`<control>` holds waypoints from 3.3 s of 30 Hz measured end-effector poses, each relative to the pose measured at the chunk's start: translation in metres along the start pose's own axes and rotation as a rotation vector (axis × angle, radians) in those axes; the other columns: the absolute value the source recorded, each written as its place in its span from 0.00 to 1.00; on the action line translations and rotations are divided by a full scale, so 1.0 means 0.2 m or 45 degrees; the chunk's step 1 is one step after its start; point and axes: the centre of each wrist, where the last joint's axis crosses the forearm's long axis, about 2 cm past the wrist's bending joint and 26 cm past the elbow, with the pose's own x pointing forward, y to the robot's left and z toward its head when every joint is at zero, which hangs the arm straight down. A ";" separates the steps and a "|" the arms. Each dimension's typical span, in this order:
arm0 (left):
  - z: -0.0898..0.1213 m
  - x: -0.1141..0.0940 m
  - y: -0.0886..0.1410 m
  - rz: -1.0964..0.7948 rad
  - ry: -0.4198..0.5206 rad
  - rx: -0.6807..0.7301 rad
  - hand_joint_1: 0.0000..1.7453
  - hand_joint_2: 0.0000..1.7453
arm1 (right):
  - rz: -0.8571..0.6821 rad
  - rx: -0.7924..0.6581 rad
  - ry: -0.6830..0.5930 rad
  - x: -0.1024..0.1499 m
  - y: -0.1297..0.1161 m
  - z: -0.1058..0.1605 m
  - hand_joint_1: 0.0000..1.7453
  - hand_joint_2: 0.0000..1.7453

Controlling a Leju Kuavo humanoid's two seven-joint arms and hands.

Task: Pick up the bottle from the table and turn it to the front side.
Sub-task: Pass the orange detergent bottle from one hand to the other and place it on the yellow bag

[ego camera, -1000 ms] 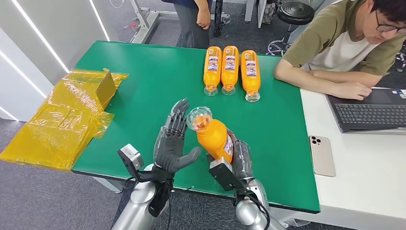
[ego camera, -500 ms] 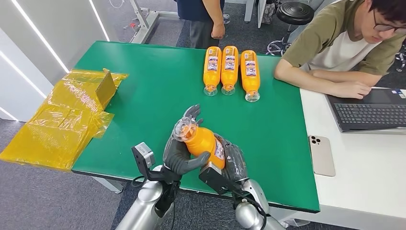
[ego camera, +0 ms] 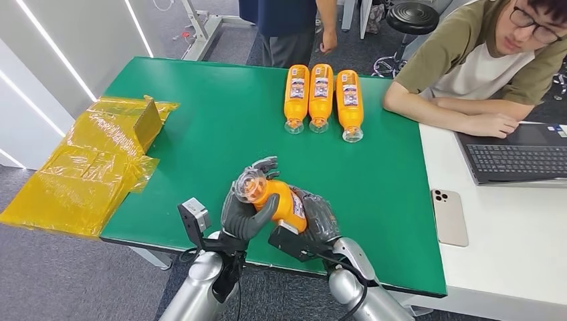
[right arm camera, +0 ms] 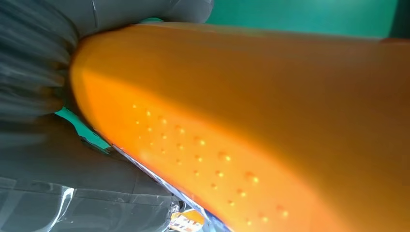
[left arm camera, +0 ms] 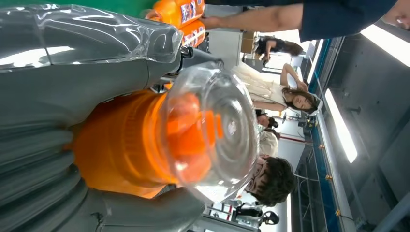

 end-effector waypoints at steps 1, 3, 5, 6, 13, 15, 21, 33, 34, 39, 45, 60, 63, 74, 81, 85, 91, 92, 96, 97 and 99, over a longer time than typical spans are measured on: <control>0.00 0.00 0.00 -0.003 0.000 0.003 1.00 1.00 | -0.001 0.003 -0.001 0.00 0.00 0.00 1.00 1.00; 0.00 0.00 0.00 -0.006 0.000 0.008 1.00 1.00 | -0.004 0.008 -0.001 0.00 0.00 0.00 1.00 1.00; 0.00 0.00 0.00 -0.007 -0.002 0.009 1.00 1.00 | -0.006 0.011 -0.002 0.00 0.01 -0.01 1.00 1.00; 0.00 0.00 0.00 -0.007 -0.002 0.010 1.00 1.00 | -0.007 0.012 -0.003 0.00 0.01 -0.01 1.00 1.00; -0.01 0.01 0.00 -0.019 -0.013 0.019 1.00 1.00 | -0.013 0.016 -0.016 0.01 0.02 -0.01 0.49 1.00; -0.01 0.02 0.00 -0.026 -0.020 0.022 1.00 1.00 | -0.026 -0.003 -0.021 0.01 0.02 -0.01 0.00 1.00; -0.04 0.05 0.00 -0.115 -0.062 0.067 1.00 1.00 | -0.208 -0.300 -0.121 0.10 0.06 0.01 0.00 1.00; -0.25 0.32 0.21 -1.025 -0.294 0.262 1.00 1.00 | -0.471 -0.891 -0.374 0.42 0.03 0.13 0.00 1.00; -0.25 0.34 0.23 -1.062 -0.299 0.263 1.00 1.00 | -0.480 -0.905 -0.381 0.44 0.03 0.13 0.00 1.00; -0.32 0.46 0.44 -1.524 -0.317 0.292 1.00 1.00 | -0.532 -0.963 -0.403 0.48 0.01 0.15 0.00 1.00; -0.37 0.68 0.94 -2.445 -0.229 0.219 1.00 1.00 | -0.527 -0.983 -0.445 0.51 -0.02 0.18 0.00 1.00; -0.13 0.72 1.46 -2.793 0.585 -0.086 1.00 1.00 | -0.464 -1.020 -0.485 0.53 -0.06 0.27 0.00 1.00; -0.05 0.67 1.49 -2.779 0.720 -0.167 1.00 1.00 | -0.465 -1.024 -0.488 0.54 -0.06 0.28 0.00 1.00; 0.05 0.61 1.51 -2.743 0.962 -0.343 1.00 1.00 | -0.464 -1.026 -0.491 0.54 -0.06 0.28 0.00 1.00; 0.14 0.51 1.48 -2.678 1.168 -0.528 1.00 1.00 | -0.463 -1.028 -0.494 0.54 -0.07 0.28 0.00 1.00; 0.20 0.44 1.45 -2.597 1.235 -0.673 1.00 1.00 | -0.464 -1.027 -0.495 0.54 -0.07 0.28 0.00 1.00; 0.20 0.40 1.42 -2.556 1.279 -0.707 1.00 1.00 | -0.467 -1.027 -0.497 0.54 -0.07 0.28 0.00 1.00; 0.20 0.40 1.41 -2.554 1.280 -0.706 1.00 1.00 | -0.467 -1.027 -0.497 0.54 -0.07 0.28 0.00 1.00; 0.19 0.37 1.39 -2.539 1.282 -0.706 0.42 1.00 | -0.471 -1.025 -0.497 0.54 -0.07 0.28 0.00 1.00; 0.19 0.37 1.38 -2.536 1.281 -0.704 0.42 1.00 | -0.476 -1.025 -0.496 0.54 -0.07 0.28 0.00 1.00; 0.19 0.36 1.37 -2.531 1.279 -0.699 0.21 1.00 | -0.483 -1.023 -0.496 0.54 -0.06 0.28 0.00 1.00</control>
